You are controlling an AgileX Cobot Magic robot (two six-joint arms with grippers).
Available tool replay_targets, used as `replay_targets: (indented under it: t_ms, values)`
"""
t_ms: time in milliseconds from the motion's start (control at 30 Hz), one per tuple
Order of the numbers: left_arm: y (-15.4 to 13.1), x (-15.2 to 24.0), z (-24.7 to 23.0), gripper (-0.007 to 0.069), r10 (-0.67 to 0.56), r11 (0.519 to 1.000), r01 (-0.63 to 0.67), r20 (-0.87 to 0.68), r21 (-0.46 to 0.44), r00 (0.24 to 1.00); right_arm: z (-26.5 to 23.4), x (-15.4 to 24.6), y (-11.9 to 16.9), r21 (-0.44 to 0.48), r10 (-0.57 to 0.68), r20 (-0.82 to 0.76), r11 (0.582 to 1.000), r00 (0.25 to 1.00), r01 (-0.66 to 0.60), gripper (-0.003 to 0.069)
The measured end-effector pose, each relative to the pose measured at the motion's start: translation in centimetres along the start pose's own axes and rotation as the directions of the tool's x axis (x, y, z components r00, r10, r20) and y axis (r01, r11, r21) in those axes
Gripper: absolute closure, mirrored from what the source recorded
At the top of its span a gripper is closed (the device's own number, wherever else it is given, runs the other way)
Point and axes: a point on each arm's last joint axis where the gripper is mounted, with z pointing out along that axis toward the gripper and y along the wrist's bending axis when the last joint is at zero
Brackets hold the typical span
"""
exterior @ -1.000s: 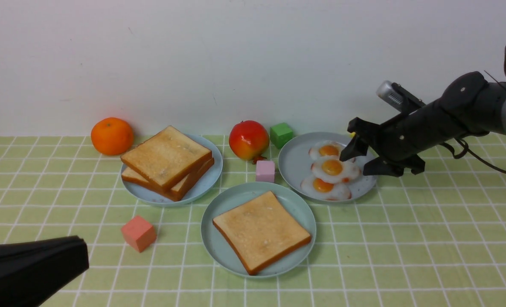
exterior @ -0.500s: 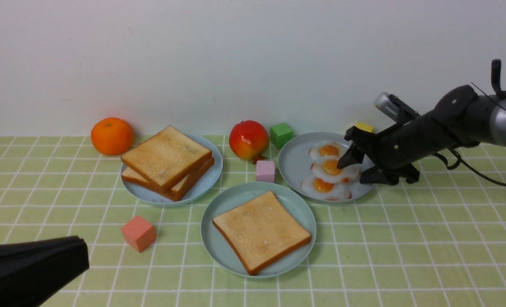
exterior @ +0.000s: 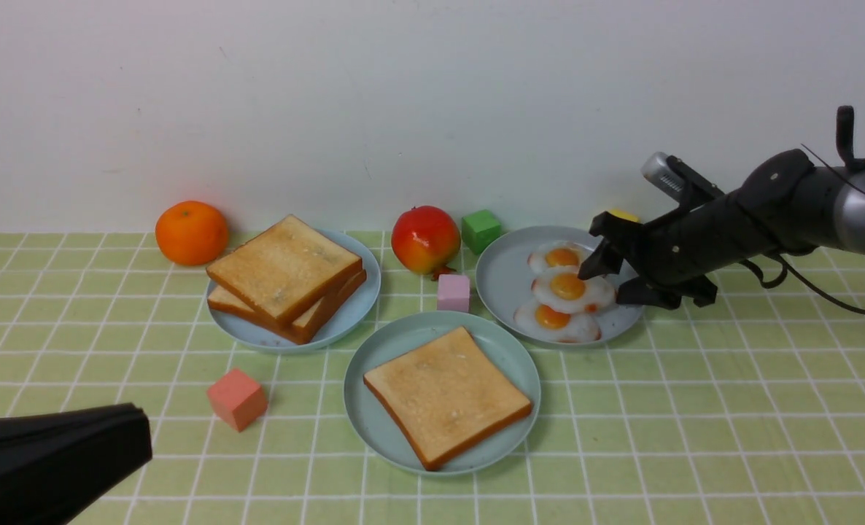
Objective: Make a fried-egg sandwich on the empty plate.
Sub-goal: Use the right arm to grab a fried egg
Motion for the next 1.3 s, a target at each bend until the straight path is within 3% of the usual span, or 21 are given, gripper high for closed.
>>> replay_targets:
  t_ms: [1033, 1200, 1267, 1300]
  values:
    - [-0.09, 0.01, 0.0, 0.0638, -0.024, 1.0, 0.024, -0.002, 0.01, 1.0, 0.71, 0.12, -0.13, -0.022, 0.045, -0.013, 0.999, 0.999, -0.045, 0.0206]
    - [-0.09, 0.01, 0.0, 0.0638, -0.024, 1.0, 0.024, -0.002, 0.01, 1.0, 0.8, 0.15, -0.24, -0.021, 0.014, -0.015, 1.0, 1.0, -0.014, 0.0318]
    - [-0.09, 0.01, 0.0, 0.0638, -0.024, 1.0, 0.024, -0.002, 0.01, 1.0, 0.81, 0.2, -0.27, -0.02, 0.008, -0.018, 1.0, 1.0, -0.008, 0.038]
    - [-0.09, 0.01, 0.0, 0.0638, -0.024, 1.0, 0.024, -0.002, 0.01, 1.0, 0.82, 0.24, -0.28, -0.02, 0.004, -0.021, 1.0, 1.0, -0.005, 0.0445]
